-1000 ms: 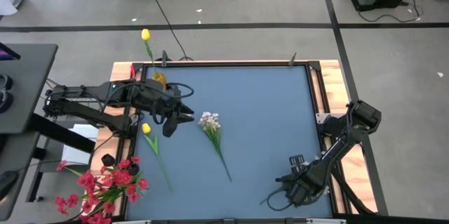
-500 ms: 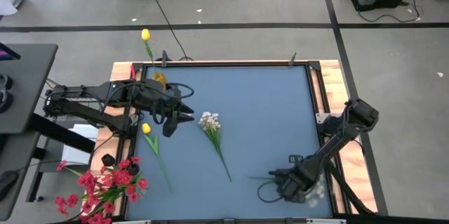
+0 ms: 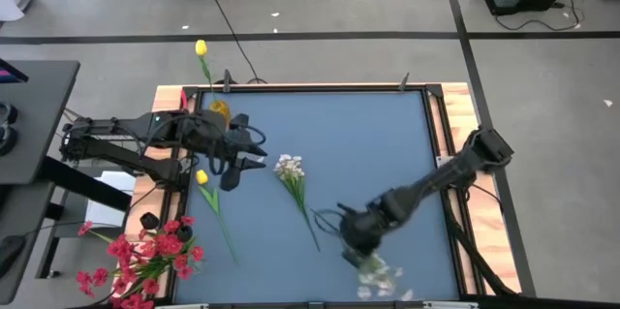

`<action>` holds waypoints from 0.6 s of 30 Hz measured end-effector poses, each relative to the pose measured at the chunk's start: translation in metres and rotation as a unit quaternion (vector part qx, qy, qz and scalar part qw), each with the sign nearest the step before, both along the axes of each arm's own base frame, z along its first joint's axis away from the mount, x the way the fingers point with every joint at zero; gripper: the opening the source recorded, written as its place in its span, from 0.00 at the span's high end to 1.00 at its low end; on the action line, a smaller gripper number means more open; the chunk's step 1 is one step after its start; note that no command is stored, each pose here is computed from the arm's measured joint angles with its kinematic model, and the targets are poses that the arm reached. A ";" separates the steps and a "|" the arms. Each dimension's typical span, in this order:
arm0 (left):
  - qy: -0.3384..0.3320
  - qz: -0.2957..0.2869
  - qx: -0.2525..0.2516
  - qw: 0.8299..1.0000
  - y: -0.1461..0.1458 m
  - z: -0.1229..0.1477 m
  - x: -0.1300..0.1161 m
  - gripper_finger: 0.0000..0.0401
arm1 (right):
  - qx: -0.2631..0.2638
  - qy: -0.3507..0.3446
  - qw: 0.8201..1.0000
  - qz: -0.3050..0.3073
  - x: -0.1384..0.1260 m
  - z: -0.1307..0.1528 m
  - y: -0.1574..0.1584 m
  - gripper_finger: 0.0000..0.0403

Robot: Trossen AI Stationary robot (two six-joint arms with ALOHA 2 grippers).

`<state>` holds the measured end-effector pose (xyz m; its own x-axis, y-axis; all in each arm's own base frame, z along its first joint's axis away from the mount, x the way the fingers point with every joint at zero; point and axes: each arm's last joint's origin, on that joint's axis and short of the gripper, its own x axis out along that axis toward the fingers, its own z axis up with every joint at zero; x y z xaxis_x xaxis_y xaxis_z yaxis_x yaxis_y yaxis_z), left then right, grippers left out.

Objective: Sort flowers into vase by color
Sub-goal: Put the right white flowers into the yellow transparent vase

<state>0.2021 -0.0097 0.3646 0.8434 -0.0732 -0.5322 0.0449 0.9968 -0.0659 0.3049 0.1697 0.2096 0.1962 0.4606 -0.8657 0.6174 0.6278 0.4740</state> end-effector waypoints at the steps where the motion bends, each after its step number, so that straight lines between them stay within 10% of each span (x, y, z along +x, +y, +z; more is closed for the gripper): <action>1: 0.004 -0.008 0.009 1.000 -0.001 -0.001 -0.001 0.64 | 0.015 -0.012 1.000 -0.015 0.007 0.004 -0.005 0.96; 18: -0.003 -0.160 0.152 0.975 -0.032 -0.004 -0.003 0.64 | 0.334 -0.185 0.888 -0.256 0.090 0.065 -0.106 0.95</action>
<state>0.1990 -0.0421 0.3604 0.8068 -0.1733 -0.5648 0.3569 0.9048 0.2321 0.3949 0.0637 0.2751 0.7426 0.6147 -0.2657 0.4653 -0.1883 0.8649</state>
